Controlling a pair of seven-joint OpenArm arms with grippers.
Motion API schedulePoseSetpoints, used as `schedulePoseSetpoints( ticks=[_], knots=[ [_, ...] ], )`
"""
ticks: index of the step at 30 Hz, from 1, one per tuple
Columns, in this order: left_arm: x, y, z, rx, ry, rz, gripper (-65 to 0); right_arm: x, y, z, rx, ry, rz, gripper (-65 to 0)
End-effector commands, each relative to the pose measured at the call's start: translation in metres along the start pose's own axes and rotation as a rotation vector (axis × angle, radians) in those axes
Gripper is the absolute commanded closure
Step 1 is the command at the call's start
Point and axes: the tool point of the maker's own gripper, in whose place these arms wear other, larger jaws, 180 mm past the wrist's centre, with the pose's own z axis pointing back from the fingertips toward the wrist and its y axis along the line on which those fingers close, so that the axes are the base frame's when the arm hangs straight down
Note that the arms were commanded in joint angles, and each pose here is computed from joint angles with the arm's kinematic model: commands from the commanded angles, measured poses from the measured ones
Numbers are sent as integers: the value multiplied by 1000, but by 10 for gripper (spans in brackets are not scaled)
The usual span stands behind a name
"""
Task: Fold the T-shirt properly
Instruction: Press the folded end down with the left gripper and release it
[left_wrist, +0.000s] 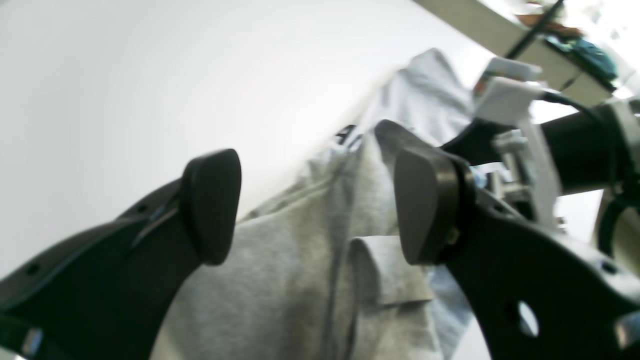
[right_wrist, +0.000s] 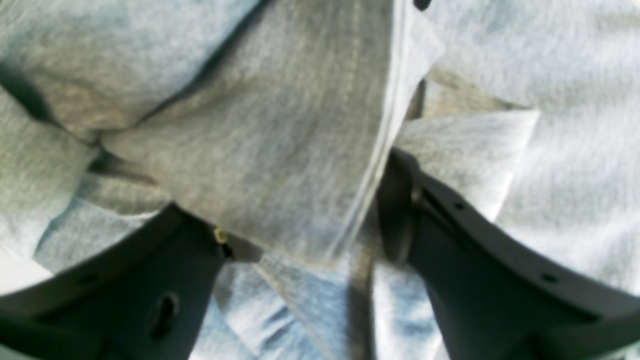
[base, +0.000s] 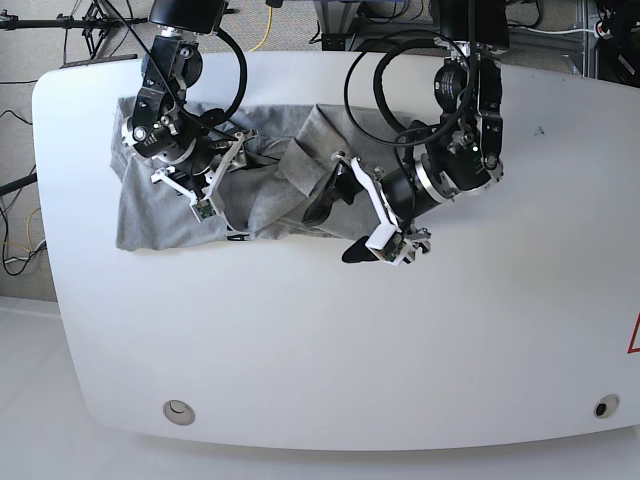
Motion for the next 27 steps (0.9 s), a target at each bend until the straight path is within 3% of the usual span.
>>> schedulePoseSetpoints(
  ticks=[1, 3, 5, 10, 17, 27],
  knots=[
    [12, 5, 7, 1, -41, -27, -441, 4, -1, 2, -5, -3, 13, -331],
    [8, 7, 9, 4, -31, -27, -402, 5, -2, 2, -6, -6, 14, -331],
    [4, 7, 10, 5, -20, -24, -322, 6, -2, 2, -6, -8, 14, -331],
    [-24, 1, 12, 0, 34, 26, -1, 6, -2, 2, -6, -8, 14, -331],
    [-61, 2, 18, -2, 118, 78, -6, 6, -2, 2, -7, -7, 15, -331],
    [-80, 5, 27, 4, 166, 88, 0, 18, -13, 8, -37, -31, 37, -331]
  ],
)
